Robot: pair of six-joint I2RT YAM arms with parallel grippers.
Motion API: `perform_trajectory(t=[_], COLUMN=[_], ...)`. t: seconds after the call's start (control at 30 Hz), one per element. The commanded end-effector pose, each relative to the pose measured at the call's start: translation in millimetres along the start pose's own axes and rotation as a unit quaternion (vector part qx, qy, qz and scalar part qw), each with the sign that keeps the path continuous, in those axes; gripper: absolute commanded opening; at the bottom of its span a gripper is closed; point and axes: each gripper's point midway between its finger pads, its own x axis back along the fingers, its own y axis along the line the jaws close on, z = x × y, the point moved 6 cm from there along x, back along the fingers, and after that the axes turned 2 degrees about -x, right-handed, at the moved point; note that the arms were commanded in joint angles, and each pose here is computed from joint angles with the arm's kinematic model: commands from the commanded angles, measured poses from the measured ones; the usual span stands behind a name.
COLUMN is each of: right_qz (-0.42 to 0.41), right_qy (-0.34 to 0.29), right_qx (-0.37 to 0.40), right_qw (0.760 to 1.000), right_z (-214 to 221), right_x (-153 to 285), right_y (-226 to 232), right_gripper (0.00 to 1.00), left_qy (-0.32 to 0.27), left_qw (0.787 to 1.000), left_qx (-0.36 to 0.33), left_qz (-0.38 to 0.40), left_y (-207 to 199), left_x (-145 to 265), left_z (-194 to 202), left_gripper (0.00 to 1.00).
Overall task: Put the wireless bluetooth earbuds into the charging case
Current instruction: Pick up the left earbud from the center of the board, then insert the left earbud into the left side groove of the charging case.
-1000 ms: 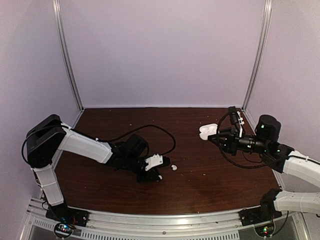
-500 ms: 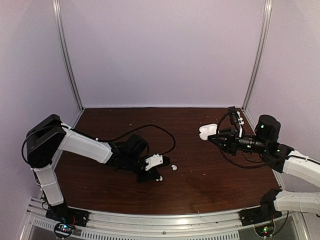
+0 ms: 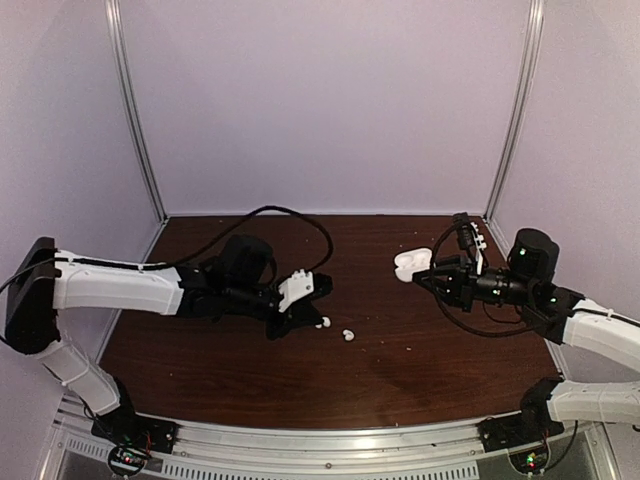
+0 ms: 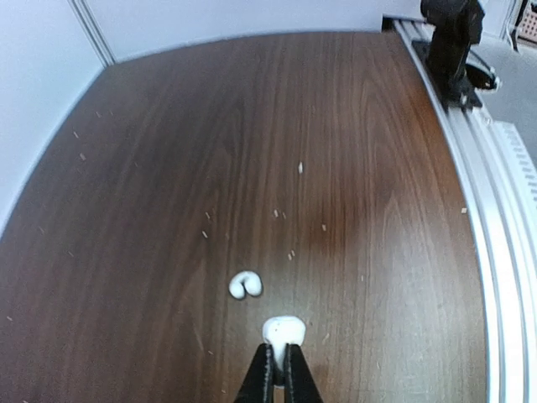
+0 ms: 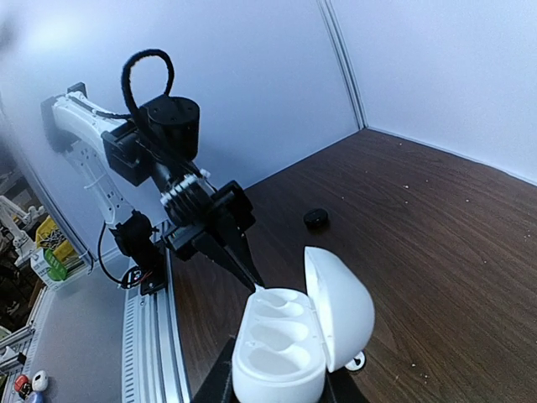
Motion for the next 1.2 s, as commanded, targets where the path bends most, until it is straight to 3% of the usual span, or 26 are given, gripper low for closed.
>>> perform_trajectory(t=[0.0, 0.17, 0.47, 0.83, 1.17], right_qz=[-0.051, -0.083, -0.121, -0.133, -0.104], right_qy=[-0.021, -0.024, -0.018, 0.002, 0.001], right_qx=[0.021, 0.048, 0.127, 0.222, 0.244], right_qw=[0.998, 0.995, 0.984, 0.966, 0.964], right_z=[-9, -11, -8, -6, -14], right_x=[-1, -4, -14, -36, -42], right_y=[11, 23, 54, 78, 80], right_gripper=[0.0, 0.0, 0.0, 0.0, 0.0], left_qy=[-0.109, -0.181, -0.236, -0.244, -0.22], left_qw=[0.991, 0.976, 0.962, 0.958, 0.964], left_qx=[-0.064, -0.099, -0.128, -0.151, -0.149], left_qz=[-0.049, -0.07, -0.05, -0.019, -0.004], left_y=[6, -5, -28, -47, -53], left_x=[45, 72, 72, 70, 62], left_z=[-71, -124, -173, -175, -164], left_gripper=[0.01, 0.02, 0.03, 0.04, 0.04])
